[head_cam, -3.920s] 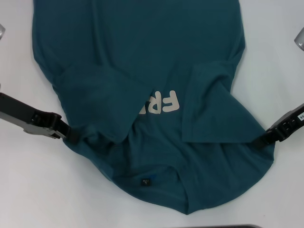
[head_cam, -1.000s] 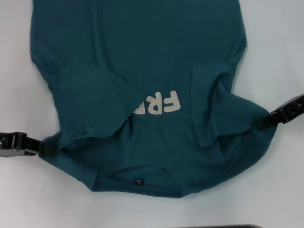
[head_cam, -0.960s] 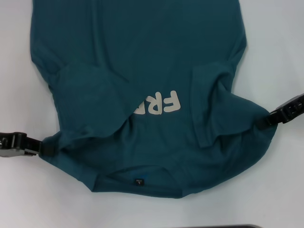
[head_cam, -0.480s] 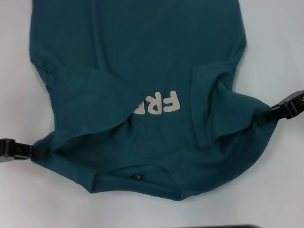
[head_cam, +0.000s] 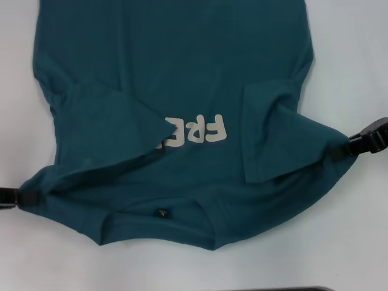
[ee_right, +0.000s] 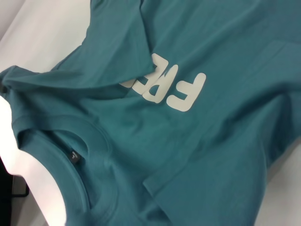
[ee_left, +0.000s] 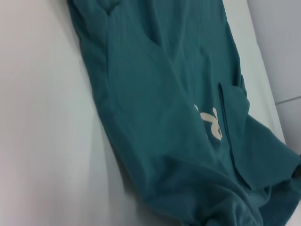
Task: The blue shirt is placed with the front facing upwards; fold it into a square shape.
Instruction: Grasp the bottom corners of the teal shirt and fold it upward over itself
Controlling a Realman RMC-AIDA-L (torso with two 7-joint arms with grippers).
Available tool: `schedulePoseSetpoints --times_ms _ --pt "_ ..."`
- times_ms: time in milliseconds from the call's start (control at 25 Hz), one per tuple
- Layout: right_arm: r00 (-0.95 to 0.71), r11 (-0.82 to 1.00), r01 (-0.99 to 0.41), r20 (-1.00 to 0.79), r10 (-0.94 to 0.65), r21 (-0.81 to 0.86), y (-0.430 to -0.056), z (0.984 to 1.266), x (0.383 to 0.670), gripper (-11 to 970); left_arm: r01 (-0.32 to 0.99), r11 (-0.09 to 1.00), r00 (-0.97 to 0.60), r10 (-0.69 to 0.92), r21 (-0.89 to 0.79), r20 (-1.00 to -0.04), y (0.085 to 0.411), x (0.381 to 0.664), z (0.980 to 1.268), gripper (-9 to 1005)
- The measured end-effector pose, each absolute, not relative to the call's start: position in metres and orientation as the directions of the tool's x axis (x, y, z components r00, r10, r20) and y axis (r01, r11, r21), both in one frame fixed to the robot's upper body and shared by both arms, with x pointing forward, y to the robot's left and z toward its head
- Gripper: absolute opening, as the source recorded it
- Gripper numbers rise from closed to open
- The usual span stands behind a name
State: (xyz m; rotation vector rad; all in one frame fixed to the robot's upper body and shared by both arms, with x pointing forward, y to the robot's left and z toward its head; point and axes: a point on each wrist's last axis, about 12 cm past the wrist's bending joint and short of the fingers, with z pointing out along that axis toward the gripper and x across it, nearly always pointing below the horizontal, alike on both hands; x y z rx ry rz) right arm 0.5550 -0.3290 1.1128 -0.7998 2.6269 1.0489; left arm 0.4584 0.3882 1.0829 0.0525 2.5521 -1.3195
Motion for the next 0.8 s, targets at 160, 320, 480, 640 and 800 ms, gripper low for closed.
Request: schedulePoseSetpoints --times_ms 160,320,480,640,800 --pt "-0.834 0.604 -0.551 -0.371 -0.408 0.575 -0.33 1.113 0.555 22 0.145 0.582 -0.962 -0.106 -0.8 -0.252 0.389 0.453 1.08 36" --pt "-0.838 0.611 -0.546 -0.365 -0.406 0.574 -0.331 1.113 0.555 22 0.141 0.579 -0.96 -0.118 -0.803 -0.254 0.389 0.451 1.078 36" --pt "-0.84 0.615 -0.543 -0.365 -0.403 0.572 -0.332 1.112 0.555 22 0.152 0.567 -0.957 -0.121 -0.81 -0.264 0.387 0.453 1.078 36" --pt "-0.833 0.613 -0.554 -0.377 -0.406 0.564 -0.33 1.111 0.555 22 0.172 0.552 -0.954 -0.112 -0.816 -0.277 0.381 0.459 1.08 37" --pt "-0.827 0.612 -0.562 -0.398 -0.397 0.557 -0.329 1.111 0.558 23 0.19 0.533 -0.946 -0.125 -0.824 -0.299 0.376 0.467 1.083 37"
